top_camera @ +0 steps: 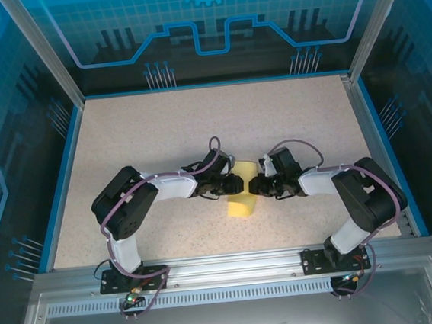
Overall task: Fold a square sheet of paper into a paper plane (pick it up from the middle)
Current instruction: Fold the square sheet of paper in half at the center of the table.
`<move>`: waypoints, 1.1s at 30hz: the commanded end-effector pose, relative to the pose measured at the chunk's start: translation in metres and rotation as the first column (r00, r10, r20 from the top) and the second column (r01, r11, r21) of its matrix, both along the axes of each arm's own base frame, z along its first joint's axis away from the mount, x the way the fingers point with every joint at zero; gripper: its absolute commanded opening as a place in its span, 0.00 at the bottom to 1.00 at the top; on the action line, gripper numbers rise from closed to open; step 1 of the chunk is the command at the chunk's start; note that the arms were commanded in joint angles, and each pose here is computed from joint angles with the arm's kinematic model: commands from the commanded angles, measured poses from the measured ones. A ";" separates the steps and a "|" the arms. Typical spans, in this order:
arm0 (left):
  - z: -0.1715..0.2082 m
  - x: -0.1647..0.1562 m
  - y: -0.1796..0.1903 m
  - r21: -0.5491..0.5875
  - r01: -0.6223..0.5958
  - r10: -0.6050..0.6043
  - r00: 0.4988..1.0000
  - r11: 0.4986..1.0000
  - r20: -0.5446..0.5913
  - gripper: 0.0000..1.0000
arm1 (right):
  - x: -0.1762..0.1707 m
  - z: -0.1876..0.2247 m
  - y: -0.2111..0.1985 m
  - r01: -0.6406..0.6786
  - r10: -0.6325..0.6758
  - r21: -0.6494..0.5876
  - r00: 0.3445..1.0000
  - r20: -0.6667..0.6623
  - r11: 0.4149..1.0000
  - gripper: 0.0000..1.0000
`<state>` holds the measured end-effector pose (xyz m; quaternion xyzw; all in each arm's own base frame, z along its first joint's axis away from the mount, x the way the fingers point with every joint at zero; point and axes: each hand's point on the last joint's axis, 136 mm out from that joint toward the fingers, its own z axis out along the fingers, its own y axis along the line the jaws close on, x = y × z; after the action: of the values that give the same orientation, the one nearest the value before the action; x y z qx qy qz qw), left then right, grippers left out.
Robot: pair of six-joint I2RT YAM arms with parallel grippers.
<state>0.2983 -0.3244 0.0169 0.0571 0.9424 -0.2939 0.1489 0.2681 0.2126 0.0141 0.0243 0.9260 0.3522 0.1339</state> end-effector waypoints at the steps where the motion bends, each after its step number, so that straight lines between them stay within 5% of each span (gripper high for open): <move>1: -0.062 -0.029 0.042 0.229 0.003 0.026 0.992 0.973 -0.124 0.33 | -0.007 -0.014 -0.011 -0.006 0.005 -0.028 1.000 -0.029 1.000 0.16; 13: -0.064 -0.029 0.044 0.248 0.010 0.022 0.992 0.969 -0.126 0.33 | 0.015 0.031 -0.003 0.018 -0.020 0.033 0.997 0.073 0.999 0.18; 33: -0.066 -0.031 0.050 0.264 0.009 0.025 0.992 0.964 -0.123 0.33 | 0.018 -0.012 -0.045 0.075 -0.076 -0.172 0.997 0.002 0.982 0.17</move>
<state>0.3017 -0.3257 0.0165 0.0597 0.9438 -0.2863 0.1539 0.2869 0.1973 0.0135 0.0282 0.9331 0.3277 0.1455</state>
